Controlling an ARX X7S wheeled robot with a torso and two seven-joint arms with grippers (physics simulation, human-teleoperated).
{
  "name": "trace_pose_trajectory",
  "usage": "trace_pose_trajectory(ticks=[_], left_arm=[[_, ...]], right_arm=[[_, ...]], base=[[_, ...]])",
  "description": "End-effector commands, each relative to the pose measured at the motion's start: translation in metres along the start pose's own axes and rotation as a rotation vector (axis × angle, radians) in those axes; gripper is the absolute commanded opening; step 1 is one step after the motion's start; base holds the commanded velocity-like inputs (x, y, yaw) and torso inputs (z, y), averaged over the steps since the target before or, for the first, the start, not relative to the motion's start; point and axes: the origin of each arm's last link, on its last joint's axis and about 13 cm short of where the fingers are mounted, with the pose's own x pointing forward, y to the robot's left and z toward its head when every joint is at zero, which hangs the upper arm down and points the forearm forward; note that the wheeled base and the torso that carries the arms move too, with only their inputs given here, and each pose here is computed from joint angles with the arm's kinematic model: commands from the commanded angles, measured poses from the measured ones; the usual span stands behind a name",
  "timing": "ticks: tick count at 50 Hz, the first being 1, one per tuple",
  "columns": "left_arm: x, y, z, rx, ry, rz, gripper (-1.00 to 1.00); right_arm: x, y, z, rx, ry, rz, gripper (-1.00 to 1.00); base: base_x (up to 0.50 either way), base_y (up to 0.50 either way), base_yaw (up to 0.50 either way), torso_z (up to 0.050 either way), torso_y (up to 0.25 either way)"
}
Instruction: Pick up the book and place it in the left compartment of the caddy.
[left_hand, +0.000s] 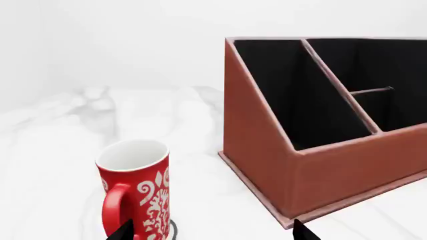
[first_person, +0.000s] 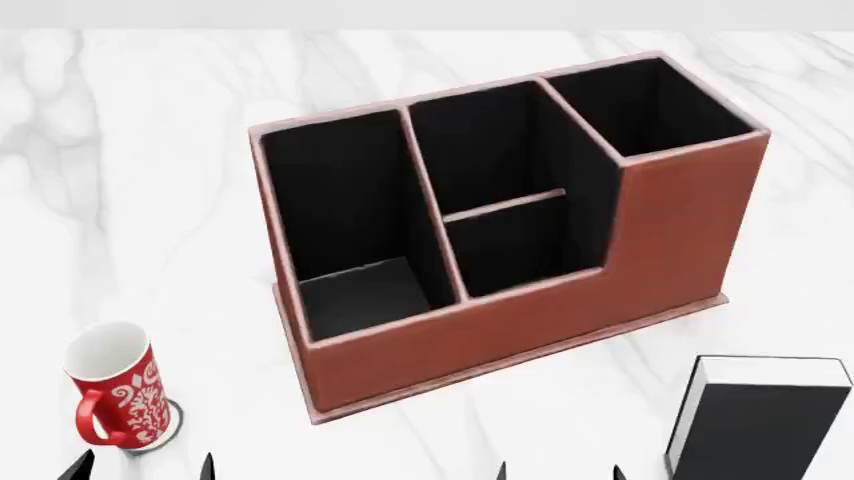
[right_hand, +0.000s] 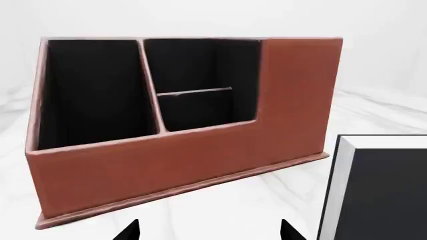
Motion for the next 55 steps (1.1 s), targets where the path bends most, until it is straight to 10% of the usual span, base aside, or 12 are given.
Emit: trace_pose_trajectory(ticks=[1,10,15,36,55], left_arm=[[0.0,-0.003,-0.001,0.037,-0.012,-0.008,1.0],[-0.003,-0.001,-0.003,0.112,0.006,-0.018,1.0],[-0.005,0.001,0.004,0.026,-0.029,-0.011,1.0],[-0.046,0.003,0.126,-0.009,-0.389,0.002,1.0],[-0.053,0.006,0.141,-0.012,-0.409,0.01,1.0]], right_arm=[[-0.001,0.001,0.0,-0.009,-0.003,-0.001,1.0],[-0.003,0.001,-0.001,-0.025,0.006,-0.02,1.0],[-0.003,0.002,-0.001,-0.078,0.019,-0.063,1.0],[-0.03,0.007,0.112,-0.118,-0.278,-0.071,1.0],[-0.04,0.004,0.139,-0.169,-0.364,-0.109,1.0]], base=[[0.0,0.0,0.0,0.0,0.0],[0.0,0.0,0.0,0.0,0.0],[0.0,0.0,0.0,0.0,0.0],[0.0,0.0,0.0,0.0,0.0],[0.0,0.0,0.0,0.0,0.0]])
